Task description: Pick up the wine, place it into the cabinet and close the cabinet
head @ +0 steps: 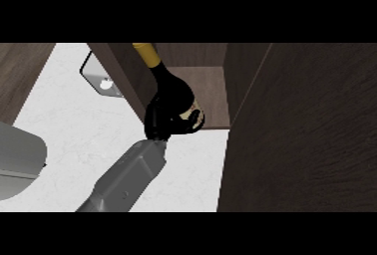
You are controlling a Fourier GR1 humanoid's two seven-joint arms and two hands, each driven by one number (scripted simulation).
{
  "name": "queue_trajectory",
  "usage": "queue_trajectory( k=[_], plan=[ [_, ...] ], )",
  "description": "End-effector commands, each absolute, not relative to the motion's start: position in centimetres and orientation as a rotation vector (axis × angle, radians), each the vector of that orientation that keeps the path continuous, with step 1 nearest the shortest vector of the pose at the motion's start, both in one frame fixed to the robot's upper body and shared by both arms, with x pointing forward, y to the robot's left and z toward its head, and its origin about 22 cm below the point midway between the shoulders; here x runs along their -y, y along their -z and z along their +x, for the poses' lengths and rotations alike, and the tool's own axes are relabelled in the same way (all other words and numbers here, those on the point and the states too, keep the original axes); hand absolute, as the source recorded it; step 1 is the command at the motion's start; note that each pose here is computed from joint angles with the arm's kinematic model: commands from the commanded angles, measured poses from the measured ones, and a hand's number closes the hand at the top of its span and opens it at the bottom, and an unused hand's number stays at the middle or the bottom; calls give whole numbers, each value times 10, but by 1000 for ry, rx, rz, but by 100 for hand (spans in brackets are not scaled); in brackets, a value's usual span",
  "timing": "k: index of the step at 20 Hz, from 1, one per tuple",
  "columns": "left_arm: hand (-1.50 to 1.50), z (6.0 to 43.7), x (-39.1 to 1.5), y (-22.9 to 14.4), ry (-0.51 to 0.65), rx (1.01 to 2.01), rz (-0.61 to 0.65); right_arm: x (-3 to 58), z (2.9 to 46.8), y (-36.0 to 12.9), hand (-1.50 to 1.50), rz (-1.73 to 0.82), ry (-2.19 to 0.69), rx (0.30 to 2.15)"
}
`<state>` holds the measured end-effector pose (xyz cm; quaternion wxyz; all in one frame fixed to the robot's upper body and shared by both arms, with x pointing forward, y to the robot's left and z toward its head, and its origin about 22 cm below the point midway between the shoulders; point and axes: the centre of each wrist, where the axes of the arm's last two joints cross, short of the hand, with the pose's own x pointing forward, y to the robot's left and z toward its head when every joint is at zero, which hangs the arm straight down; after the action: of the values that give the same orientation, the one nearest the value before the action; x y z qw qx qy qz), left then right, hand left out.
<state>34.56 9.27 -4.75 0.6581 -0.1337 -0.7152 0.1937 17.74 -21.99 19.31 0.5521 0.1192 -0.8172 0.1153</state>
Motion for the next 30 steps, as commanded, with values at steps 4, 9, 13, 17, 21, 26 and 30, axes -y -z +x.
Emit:
queue_trajectory(
  k=[4,9,13,17,21,26,30],
  plan=[
    [150,381,-94,20,-476,1625,-280,223,180,-196,-150,274,-277,1938],
    [150,385,-83,10,-450,1618,-244,215,170,-184,-150,281,-276,1935],
    [150,409,-88,-9,-433,1612,-230,215,188,-189,-150,297,-293,1937],
    [150,416,-83,-22,-416,1551,-217,220,178,-187,-150,294,-279,1942],
    [150,411,-89,-9,-409,1557,-198,215,193,-186,-150,322,-309,1948],
    [150,410,-92,-5,-471,1570,-199,216,189,-181,-150,332,-297,1972],
    [150,406,-96,4,-452,1565,-197,209,195,-173,-150,355,-302,1956]
  ],
)
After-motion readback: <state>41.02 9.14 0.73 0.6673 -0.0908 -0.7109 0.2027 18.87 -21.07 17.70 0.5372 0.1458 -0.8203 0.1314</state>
